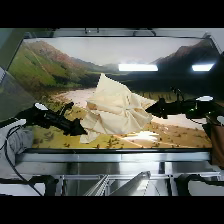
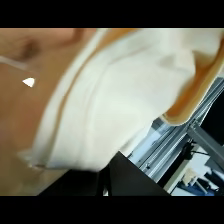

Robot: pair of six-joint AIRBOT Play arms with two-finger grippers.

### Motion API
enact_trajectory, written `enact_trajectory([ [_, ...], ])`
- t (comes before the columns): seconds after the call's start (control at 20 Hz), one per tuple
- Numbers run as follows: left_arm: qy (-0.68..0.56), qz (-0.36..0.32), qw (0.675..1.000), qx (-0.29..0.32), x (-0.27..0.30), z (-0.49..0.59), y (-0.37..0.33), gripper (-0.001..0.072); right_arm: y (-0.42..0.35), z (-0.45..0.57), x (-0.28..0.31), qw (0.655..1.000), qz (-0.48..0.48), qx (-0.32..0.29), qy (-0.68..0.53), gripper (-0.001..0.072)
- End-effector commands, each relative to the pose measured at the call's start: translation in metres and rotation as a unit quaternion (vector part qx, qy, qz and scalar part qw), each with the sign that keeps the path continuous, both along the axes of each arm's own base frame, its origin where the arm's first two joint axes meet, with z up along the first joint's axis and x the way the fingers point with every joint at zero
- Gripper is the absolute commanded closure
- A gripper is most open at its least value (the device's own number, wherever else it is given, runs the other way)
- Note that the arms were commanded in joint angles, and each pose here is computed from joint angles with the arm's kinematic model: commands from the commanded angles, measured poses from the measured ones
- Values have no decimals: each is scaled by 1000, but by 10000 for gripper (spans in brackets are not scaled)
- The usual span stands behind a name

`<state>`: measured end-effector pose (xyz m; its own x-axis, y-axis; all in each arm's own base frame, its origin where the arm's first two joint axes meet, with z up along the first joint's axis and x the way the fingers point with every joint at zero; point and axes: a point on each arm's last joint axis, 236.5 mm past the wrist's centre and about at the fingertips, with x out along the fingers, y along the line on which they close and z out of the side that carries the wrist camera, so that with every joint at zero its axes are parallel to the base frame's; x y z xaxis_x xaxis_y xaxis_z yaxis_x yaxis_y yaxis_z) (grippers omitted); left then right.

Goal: Fold the shirts.

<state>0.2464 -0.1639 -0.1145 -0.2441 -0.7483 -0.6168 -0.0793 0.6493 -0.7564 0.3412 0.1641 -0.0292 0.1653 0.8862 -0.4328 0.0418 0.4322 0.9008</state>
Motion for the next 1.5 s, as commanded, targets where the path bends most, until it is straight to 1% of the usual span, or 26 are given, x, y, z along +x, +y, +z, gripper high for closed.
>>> enact_trajectory([
  [0.0,-14,0,996,-83,5,50,-18,694,1,9,-5,1000,13,15,1,694],
  [0.05,-41,16,991,-127,14,81,-19,694,0,23,-11,999,27,32,-4,694],
  [0.1,-88,39,974,-206,28,134,-19,693,-1,46,-15,997,42,55,-18,693],
  [0.15,-151,66,940,-298,43,203,-13,693,-3,75,-17,995,52,78,-43,694],
  [0.2,-226,87,891,-385,51,277,2,693,-7,112,-17,990,53,102,-84,694],
  [0.25,-315,103,827,-455,51,355,26,694,-13,161,-13,980,41,127,-146,694],
  [0.3,-396,118,770,-486,46,417,50,694,-20,214,-10,965,20,150,-216,694],
  [0.35,-471,135,724,-485,38,469,73,694,-32,278,-9,938,-14,172,-301,693],
  [0.4,-530,151,699,-455,31,504,89,694,-45,336,-13,904,-54,176,-386,693],
  [0.45,-579,171,686,-406,28,527,102,693,-63,386,-18,866,-107,148,-465,693],
  [0.55,-653,222,653,-312,17,564,129,693,-101,452,-31,797,-223,59,-558,693],
  [0.65,-700,257,620,-242,5,582,148,693,-133,494,-53,727,-316,-10,-610,693],
  [0.7,-707,284,612,-212,5,581,160,692,-149,497,-58,703,-354,-60,-613,694],
  [0.75,-696,306,618,-201,8,574,170,693,-165,490,-57,697,-387,-103,-595,693],
  [0.8,-679,318,628,-210,13,564,175,692,-171,481,-54,704,-399,-123,-574,694],
  [0.85,-662,315,639,-234,17,556,173,692,-168,477,-53,710,-393,-125,-571,694],
  [0.9,-646,302,647,-270,18,552,167,692,-162,477,-53,712,-382,-121,-577,694],
  [0.95,-636,278,638,-334,8,559,160,692,-154,483,-55,706,-370,-115,-593,694],
  [1.0,-633,251,611,-403,-9,573,157,693,-147,492,-61,695,-358,-106,-614,694],
  [1.05,-630,230,586,-456,-22,583,159,693,-144,497,-63,683,-352,-106,-630,694],
  [1.1,-622,225,591,-461,-18,581,159,693,-147,495,-59,686,-351,-108,-629,694],
  [1.15,-604,234,630,-428,3,563,155,693,-149,482,-48,702,-340,-112,-616,694],
  [1.25,-555,260,720,-328,58,503,148,686,-143,438,-11,760,-293,-107,-570,693],
  [1.3,-531,267,749,-292,83,472,143,685,-135,408,13,794,-263,-100,-539,694],
  [1.35,-507,267,773,-271,101,443,137,685,-121,371,37,827,-228,-99,-504,693],
  [1.45,-451,244,825,-237,127,379,116,686,-89,290,77,882,-155,-111,-431,693],
])
